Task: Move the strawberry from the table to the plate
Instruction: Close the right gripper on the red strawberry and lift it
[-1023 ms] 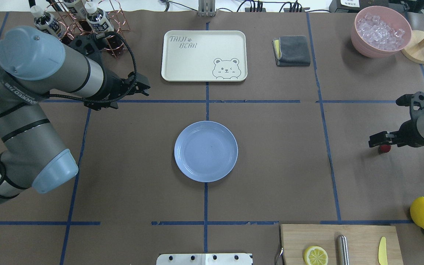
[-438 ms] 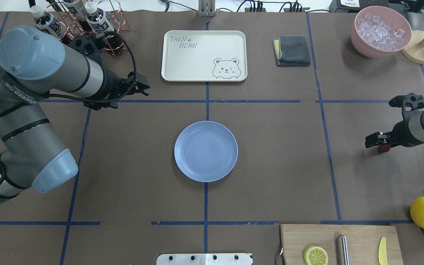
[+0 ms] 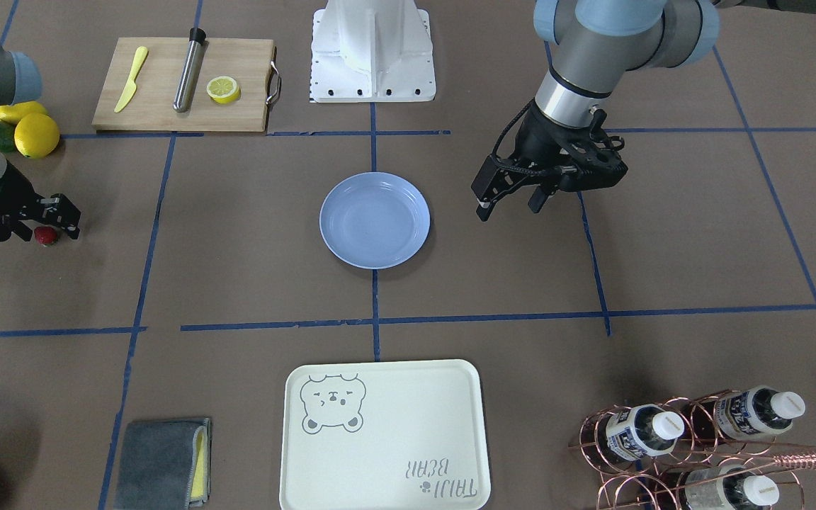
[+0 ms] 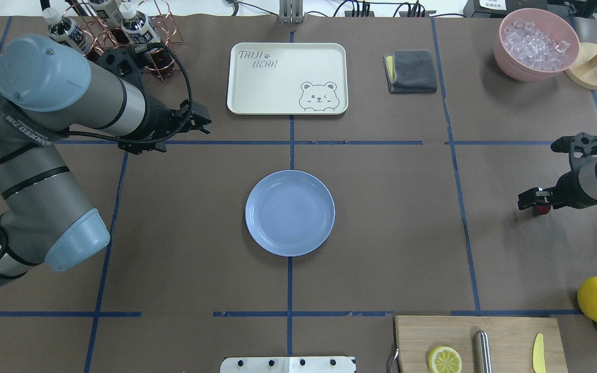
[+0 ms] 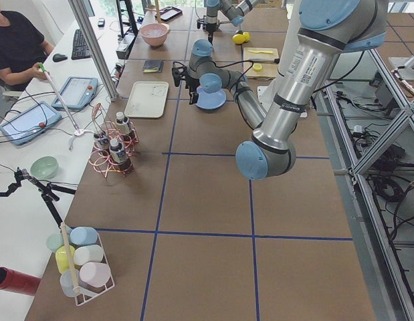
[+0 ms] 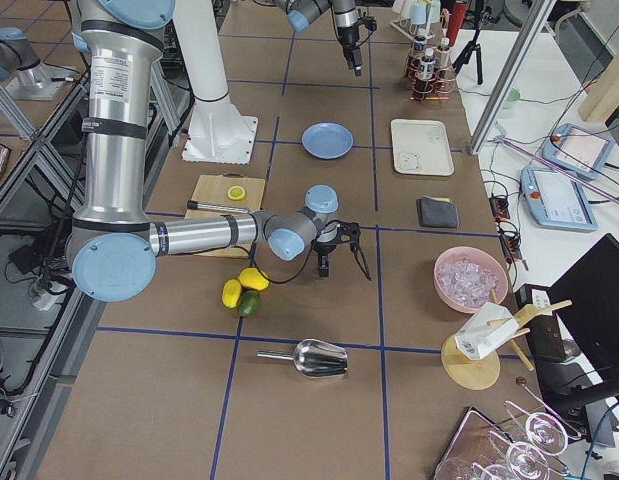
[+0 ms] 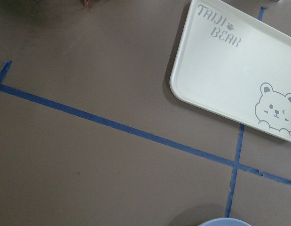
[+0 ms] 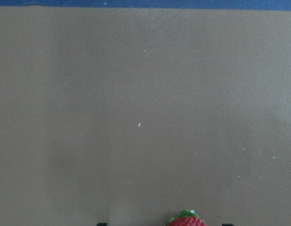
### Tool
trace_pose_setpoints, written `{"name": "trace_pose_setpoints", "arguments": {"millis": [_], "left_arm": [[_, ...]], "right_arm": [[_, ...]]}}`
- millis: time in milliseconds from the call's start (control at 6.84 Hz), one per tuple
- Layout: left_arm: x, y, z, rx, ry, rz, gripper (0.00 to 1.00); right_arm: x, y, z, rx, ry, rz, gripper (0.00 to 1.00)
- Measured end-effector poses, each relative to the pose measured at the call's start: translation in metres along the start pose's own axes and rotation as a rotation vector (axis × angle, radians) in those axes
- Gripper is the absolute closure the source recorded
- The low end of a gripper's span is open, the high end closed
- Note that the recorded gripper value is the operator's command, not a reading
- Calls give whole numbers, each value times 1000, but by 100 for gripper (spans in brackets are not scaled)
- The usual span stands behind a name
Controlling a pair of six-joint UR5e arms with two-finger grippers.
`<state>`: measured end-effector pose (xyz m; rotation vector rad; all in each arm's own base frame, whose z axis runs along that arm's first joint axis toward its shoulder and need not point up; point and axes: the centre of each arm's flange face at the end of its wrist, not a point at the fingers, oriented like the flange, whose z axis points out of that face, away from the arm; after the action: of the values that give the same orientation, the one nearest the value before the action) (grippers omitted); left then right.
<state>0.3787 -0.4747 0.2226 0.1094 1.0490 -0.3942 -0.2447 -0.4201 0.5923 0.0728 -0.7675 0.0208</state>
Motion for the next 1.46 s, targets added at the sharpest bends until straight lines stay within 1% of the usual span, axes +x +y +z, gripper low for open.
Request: {"name": "trace_pose_setpoints", "arguments": {"millis": [146, 585, 1023, 1169, 1315, 1462], "left_arm": [[1, 0, 0, 0, 1, 0, 0], [2, 1, -5, 2, 10, 2, 0], [2, 1, -7, 2, 13, 3, 0], [1, -5, -11, 9, 12, -3, 0], [-6, -23, -22, 25, -5, 8, 0], [-17, -44, -34, 39, -35, 52, 0]], "right_arm": [[3, 2, 1, -2, 5, 3, 26], [8, 4, 3, -7, 12, 6, 100], [3, 3, -6, 7, 0, 1, 100], [-8, 0, -18, 22, -21, -8, 100], [-30, -5, -38, 37, -56, -20, 100], [-63, -14, -62, 38, -97, -29, 100]]}}
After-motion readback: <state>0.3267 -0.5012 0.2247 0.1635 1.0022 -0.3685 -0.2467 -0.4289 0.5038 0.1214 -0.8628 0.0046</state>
